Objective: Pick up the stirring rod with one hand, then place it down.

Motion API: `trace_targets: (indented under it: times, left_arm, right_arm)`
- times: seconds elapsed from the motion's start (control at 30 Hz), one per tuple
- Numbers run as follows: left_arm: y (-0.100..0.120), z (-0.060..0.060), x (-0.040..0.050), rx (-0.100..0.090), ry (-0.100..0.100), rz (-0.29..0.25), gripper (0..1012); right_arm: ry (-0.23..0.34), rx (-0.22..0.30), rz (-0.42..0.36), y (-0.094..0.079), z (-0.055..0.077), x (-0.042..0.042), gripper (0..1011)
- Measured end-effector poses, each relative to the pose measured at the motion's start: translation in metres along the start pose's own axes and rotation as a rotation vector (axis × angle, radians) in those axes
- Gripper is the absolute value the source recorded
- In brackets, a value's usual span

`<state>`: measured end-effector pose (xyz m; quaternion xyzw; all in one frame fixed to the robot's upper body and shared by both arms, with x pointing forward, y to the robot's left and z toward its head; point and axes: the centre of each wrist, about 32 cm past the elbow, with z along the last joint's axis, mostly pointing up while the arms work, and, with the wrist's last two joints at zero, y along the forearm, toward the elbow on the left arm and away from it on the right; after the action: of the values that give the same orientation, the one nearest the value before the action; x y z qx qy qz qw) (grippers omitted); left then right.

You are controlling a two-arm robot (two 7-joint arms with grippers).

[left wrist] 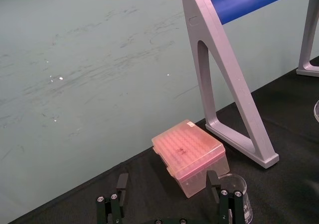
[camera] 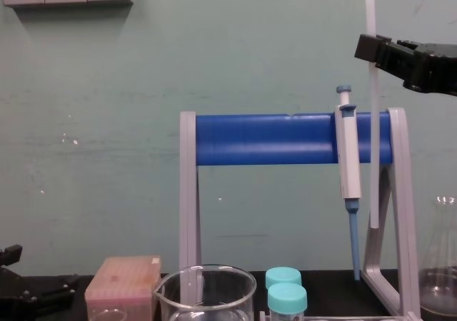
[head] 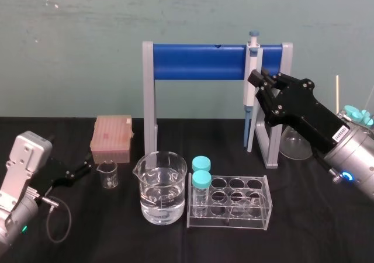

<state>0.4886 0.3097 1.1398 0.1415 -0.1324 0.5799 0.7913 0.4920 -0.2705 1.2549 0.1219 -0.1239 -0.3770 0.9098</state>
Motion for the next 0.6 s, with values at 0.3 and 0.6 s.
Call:
trace_targets:
  times: [0.3,0.6]
  left_arm:
    - [0.0000,0.0000,0.0000,0.000,0.000,0.000,1000]
    - [0.0000,0.0000,0.0000,0.000,0.000,0.000,1000]
  right_arm:
    - [0.000,-0.003,-0.002,-0.0021,-0.0004,0.0018,69]
    - [-0.003,-0.006,-0.004,-0.0037,-0.0010,0.0025,69]
